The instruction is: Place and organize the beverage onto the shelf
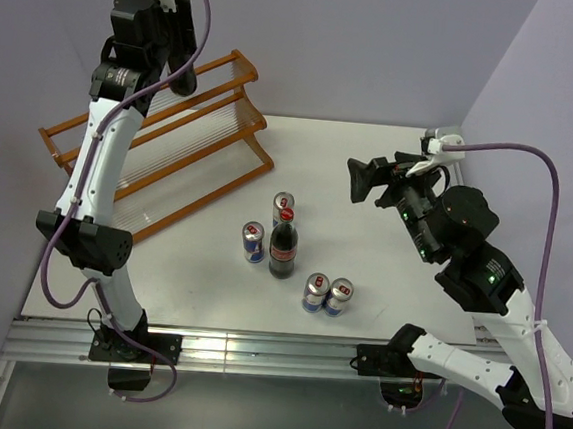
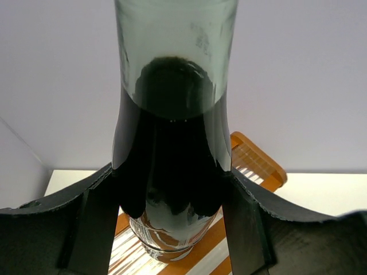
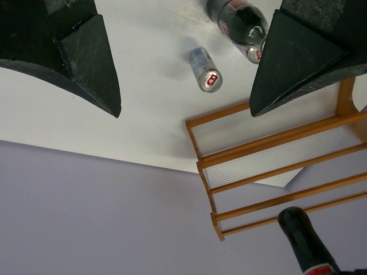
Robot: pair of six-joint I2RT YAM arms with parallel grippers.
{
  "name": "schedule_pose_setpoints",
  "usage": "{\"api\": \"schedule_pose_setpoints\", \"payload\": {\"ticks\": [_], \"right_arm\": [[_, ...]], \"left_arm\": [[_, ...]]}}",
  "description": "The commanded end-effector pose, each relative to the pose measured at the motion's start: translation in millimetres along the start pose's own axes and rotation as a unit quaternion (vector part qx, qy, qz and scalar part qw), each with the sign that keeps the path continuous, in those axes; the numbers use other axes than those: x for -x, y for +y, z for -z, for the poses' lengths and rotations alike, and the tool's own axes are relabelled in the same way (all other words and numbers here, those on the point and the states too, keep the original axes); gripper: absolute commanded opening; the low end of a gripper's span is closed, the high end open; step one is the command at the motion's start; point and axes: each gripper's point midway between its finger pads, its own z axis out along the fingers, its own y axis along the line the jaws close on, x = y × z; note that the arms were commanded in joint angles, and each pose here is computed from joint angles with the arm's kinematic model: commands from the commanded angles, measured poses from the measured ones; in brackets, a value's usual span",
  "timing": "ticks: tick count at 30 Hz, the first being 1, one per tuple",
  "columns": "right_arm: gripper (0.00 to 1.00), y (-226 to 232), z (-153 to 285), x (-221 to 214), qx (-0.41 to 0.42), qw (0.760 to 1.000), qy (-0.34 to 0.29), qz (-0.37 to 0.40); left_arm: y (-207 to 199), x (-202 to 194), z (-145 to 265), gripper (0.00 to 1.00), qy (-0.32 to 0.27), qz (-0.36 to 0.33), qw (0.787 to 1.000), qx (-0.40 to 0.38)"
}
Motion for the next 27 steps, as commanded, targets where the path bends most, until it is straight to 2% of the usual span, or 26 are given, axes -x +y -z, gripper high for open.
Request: {"api": "schedule_pose_setpoints", "payload": {"ticks": [1,16,27], "right_arm": [[1.00,-9.8,7.8,7.3,-0.015,1.000,-0.012,-0.001],[1.00,-5.4,9.9,3.0,0.003,1.000,-0.002,0.013],[1.00,-7.8,13.0,-6.9,0.001,1.000,0.008,0.009]], "left_arm": [[0.4,140.7,44.8,0.00,-0.217,0.041,0.975,-0.022],[-24.8,89.7,-7.4,0.01,-0.170,0.053,0.982,-0.060],[-74.6,51.2,-49.3,0.00,-0.148,0.052,0.983,-0.093]]}}
